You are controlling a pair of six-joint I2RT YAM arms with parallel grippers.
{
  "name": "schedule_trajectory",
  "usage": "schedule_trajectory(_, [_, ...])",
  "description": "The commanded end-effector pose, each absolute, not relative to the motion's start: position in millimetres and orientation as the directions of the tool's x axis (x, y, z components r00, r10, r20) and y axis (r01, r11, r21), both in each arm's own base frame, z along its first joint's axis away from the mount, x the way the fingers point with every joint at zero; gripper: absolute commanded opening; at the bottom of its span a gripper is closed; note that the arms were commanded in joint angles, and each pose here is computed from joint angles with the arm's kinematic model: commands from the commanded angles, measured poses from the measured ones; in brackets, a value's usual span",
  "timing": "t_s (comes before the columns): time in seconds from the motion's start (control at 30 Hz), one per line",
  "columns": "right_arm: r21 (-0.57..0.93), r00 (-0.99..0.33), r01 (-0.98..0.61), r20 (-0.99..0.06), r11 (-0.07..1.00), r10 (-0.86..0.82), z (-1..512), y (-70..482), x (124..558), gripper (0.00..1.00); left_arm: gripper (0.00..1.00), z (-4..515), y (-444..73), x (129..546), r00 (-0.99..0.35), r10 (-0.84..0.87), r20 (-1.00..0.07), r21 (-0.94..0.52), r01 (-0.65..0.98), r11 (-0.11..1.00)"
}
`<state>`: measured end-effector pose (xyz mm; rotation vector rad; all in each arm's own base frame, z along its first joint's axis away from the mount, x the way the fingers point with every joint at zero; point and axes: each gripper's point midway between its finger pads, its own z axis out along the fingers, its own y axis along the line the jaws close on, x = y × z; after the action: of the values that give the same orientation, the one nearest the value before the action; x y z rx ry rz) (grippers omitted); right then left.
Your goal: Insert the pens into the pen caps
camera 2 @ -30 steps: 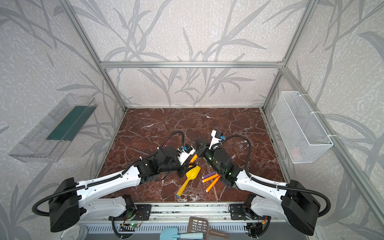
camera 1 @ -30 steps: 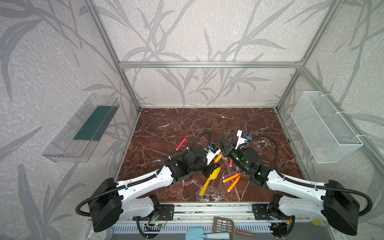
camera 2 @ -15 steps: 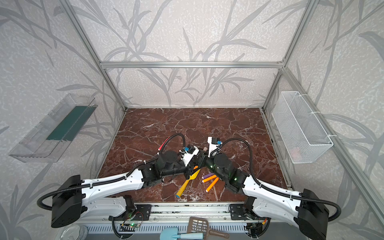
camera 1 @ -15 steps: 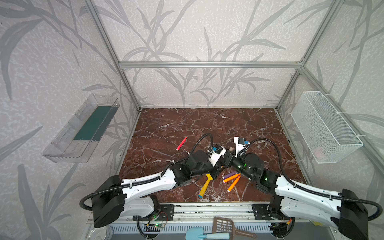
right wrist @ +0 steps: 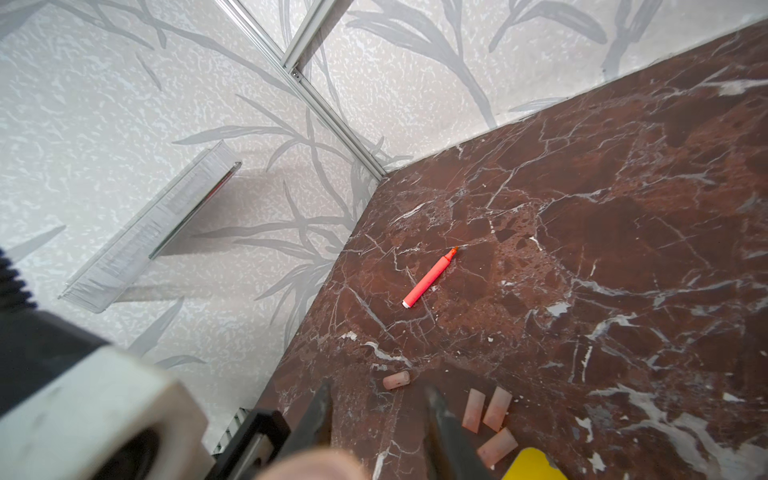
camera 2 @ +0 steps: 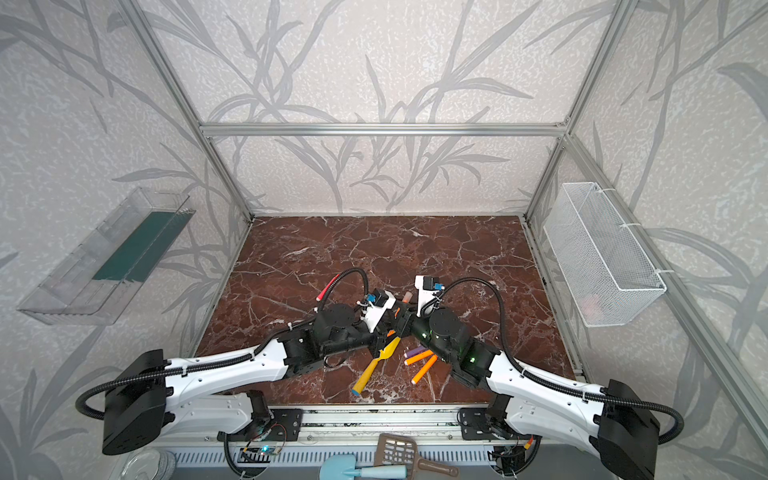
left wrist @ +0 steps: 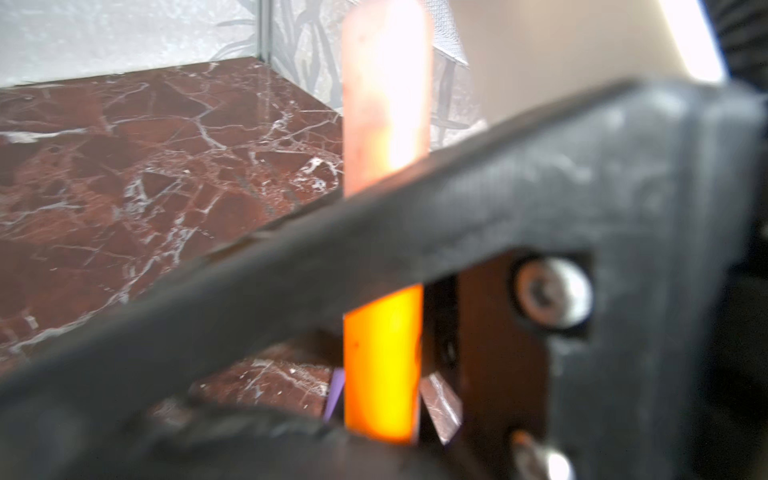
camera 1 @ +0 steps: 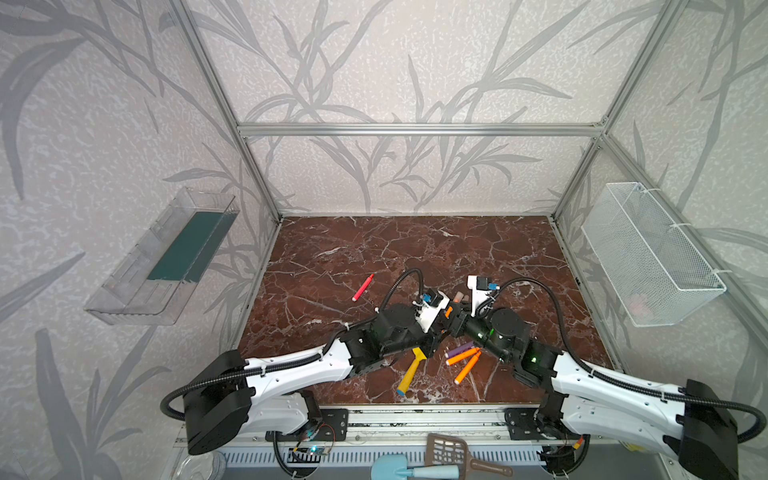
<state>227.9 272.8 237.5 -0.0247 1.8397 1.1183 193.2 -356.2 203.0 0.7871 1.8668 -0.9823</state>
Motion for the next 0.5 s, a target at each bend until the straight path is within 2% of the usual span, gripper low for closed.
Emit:
schedule_trajectory(0.0, [0.659,-0.536,-0.440,-0.738,0.609,0.411,234,261,225,0.41,0.00,212,-352,207,-0.400,0.094,-0.912,-0.288,0.785,0.548])
schedule_trajectory(0.07, [0.660,-0.523,-0.439,-0.740,0.610,0.423,237,256,225,0.41,0.00,211,-353,206,-0.403,0.092,-0.911,-0.295,0.789,0.539])
schedule_trajectory(0.27, [0.661,-0.523,-0.443,-0.739,0.606,0.424,234,259,225,0.31,0.00,215,-357,199,-0.407,0.088,-0.909,-0.313,0.808,0.500])
schedule_trajectory(0.47, [0.658,-0.542,-0.445,-0.738,0.608,0.402,230,269,229,0.13,0.00,214,-357,200,-0.410,0.085,-0.908,-0.315,0.804,0.505])
